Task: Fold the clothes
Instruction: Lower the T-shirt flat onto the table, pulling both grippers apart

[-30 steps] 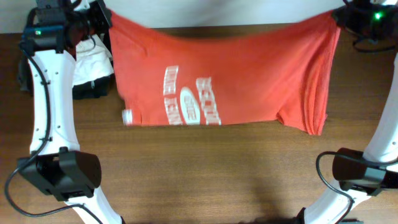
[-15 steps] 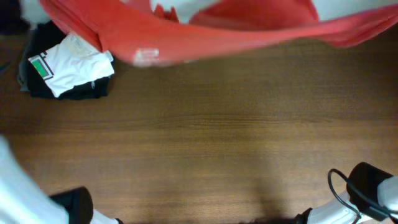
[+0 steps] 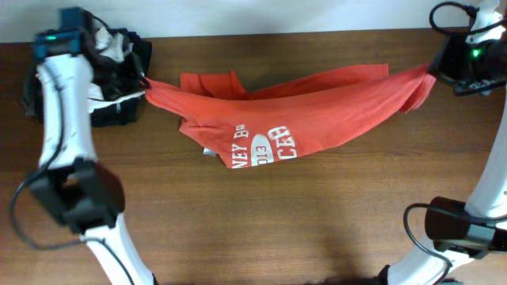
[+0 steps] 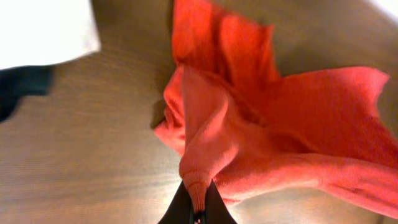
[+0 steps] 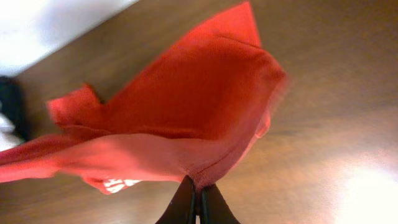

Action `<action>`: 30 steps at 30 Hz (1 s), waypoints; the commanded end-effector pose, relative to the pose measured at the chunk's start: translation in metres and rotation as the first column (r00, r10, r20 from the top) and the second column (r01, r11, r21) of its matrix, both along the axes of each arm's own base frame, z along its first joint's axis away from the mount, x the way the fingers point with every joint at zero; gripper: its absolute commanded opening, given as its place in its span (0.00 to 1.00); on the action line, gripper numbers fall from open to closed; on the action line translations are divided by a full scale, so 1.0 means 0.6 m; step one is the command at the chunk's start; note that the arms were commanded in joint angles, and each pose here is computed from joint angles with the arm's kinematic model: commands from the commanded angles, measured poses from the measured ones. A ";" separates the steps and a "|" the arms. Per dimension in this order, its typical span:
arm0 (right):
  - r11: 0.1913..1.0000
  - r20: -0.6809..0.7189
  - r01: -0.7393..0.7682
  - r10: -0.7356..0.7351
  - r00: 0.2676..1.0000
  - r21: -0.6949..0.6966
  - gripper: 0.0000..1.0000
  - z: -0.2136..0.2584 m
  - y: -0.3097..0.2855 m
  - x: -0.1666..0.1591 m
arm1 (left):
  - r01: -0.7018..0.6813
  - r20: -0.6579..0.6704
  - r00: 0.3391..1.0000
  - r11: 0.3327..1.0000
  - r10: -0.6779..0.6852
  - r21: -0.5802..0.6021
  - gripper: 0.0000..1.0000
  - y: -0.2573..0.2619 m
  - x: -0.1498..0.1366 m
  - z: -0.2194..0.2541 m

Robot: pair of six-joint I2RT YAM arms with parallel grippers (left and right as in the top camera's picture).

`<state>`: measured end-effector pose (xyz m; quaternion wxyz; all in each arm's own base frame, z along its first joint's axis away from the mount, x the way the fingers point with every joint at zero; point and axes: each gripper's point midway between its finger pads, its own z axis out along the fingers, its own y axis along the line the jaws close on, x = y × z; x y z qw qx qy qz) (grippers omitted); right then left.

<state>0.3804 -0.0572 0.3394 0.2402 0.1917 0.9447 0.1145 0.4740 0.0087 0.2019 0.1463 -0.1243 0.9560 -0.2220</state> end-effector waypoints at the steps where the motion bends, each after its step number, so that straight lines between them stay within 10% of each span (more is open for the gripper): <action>1: 0.993 0.041 0.051 -0.047 0.998 -0.108 0.04 0.040 -0.018 -0.053 | -0.031 0.279 0.960 0.997 0.012 0.066 0.01 0.023 -0.074 0.210; 9: 0.991 0.116 0.077 -0.064 0.991 -0.111 0.07 0.082 -0.008 -0.090 | -0.088 0.241 0.970 0.982 0.046 0.168 0.01 0.016 -0.238 0.281; 23: 0.985 -0.085 0.090 -0.103 0.991 -0.144 0.08 -0.020 0.012 -0.253 | -0.062 0.043 0.998 0.984 0.055 0.165 0.01 -0.002 -0.350 0.190; 30: 0.984 -0.105 0.093 -0.110 0.988 -0.150 0.04 -0.032 0.013 -0.266 | -0.060 0.175 0.984 0.989 0.035 0.138 0.01 -0.039 -0.442 0.226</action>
